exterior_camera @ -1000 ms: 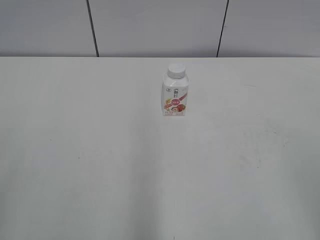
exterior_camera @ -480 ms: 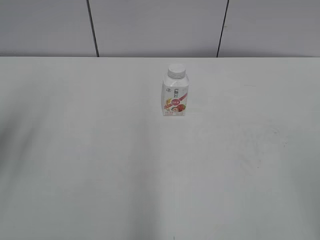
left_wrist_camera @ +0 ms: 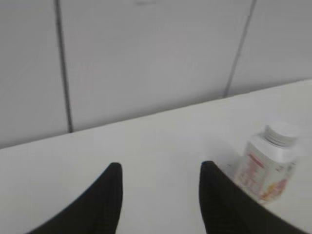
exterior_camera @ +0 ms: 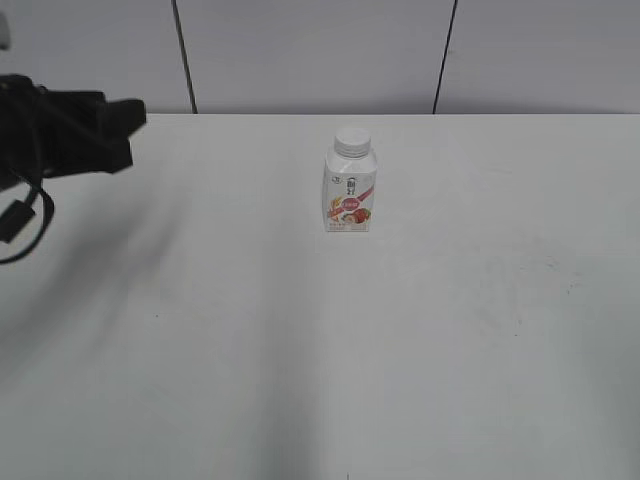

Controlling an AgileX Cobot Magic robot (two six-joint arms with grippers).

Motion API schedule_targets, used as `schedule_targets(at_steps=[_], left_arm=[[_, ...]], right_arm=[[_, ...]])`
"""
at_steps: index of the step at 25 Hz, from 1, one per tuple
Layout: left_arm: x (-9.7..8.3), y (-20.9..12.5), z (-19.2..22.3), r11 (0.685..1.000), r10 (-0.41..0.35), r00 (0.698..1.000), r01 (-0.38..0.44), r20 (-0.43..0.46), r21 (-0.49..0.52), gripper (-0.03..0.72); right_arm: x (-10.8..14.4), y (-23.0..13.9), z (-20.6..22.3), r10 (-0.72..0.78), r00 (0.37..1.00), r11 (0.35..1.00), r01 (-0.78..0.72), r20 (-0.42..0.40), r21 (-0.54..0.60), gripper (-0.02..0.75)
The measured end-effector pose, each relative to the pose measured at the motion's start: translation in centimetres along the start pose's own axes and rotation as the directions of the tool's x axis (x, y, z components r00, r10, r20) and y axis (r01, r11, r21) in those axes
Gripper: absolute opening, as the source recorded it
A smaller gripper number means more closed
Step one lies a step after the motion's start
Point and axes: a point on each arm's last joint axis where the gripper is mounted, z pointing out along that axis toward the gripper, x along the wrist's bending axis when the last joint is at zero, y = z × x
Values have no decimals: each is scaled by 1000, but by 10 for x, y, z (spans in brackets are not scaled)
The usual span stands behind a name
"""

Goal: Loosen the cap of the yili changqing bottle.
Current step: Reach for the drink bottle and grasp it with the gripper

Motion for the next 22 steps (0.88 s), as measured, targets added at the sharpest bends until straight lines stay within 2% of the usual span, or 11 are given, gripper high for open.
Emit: schedule_targets(at_steps=[3, 5, 7, 9, 13, 15, 19, 22], left_arm=[[-4, -30, 20, 999, -11, 988, 6, 153, 32, 331], [-5, -47, 30, 997, 27, 966, -46, 256, 65, 331], [-3, -57, 43, 991, 84, 929, -117, 360, 70, 331], [1, -60, 56, 985, 127, 879, -165, 459, 42, 331], [11, -66, 89, 982, 149, 803, -190, 577, 10, 338], [15, -69, 105, 979, 158, 769, -203, 619, 2, 384], [18, -74, 136, 978, 170, 714, -209, 679, -26, 587], [15, -82, 161, 981, 149, 671, -195, 726, -21, 650]], right_arm=[[0, 0, 0, 0, 1000, 1000, 0, 0, 0, 533], [0, 0, 0, 0, 1000, 1000, 0, 0, 0, 533], [0, 0, 0, 0, 1000, 1000, 0, 0, 0, 533], [0, 0, 0, 0, 1000, 1000, 0, 0, 0, 533], [0, 0, 0, 0, 1000, 1000, 0, 0, 0, 533], [0, 0, 0, 0, 1000, 1000, 0, 0, 0, 533], [0, 0, 0, 0, 1000, 1000, 0, 0, 0, 533], [0, 0, 0, 0, 1000, 1000, 0, 0, 0, 533]])
